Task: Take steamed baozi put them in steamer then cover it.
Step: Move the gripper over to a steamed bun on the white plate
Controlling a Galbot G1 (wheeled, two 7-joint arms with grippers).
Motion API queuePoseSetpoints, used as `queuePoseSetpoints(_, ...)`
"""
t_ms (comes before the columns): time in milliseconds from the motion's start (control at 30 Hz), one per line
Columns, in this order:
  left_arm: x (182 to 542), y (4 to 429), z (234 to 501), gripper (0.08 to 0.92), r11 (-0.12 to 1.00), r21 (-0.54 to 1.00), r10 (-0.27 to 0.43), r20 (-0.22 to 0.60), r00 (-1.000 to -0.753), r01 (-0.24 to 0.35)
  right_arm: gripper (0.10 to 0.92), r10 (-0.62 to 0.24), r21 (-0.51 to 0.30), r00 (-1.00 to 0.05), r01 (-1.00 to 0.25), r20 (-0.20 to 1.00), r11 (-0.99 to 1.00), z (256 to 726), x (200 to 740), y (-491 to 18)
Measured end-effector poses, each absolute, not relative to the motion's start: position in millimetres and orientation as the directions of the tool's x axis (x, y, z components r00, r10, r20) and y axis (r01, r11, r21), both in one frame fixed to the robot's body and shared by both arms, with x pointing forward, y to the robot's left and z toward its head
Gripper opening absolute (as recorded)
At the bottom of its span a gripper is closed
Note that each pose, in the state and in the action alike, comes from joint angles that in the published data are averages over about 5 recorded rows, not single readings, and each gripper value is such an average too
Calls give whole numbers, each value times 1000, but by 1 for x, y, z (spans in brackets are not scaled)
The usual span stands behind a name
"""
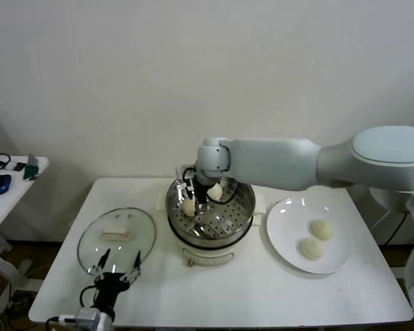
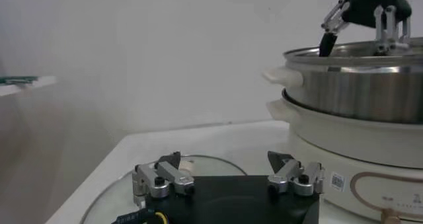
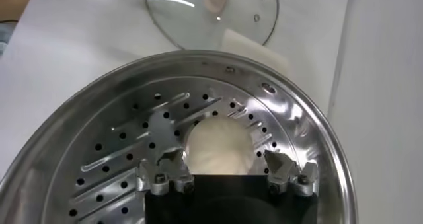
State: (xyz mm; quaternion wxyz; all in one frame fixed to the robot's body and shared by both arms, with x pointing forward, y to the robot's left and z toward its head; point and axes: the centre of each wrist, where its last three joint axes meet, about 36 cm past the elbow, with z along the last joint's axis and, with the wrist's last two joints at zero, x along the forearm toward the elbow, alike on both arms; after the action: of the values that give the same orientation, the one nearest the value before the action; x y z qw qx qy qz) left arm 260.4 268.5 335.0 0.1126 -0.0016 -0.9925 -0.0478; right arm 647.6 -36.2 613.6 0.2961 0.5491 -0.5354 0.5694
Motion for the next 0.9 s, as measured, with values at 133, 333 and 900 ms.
queuePoseSetpoints(133,261,267,337,823,996,93,-5,220,-976,16,823,-238,-265,-207,-933,949,-246,644,654,-78)
queuePoseSetpoints(333,262,266,339,823,996,92,-3,216,-976,17,823,-180,-223,-186,-950,966,-220,677,651,-168)
queuePoseSetpoints(900,261,264,342,823,996,87,-12,212,-977,7,823,-48,-103,-99,-992,994,-79,573,598,-355)
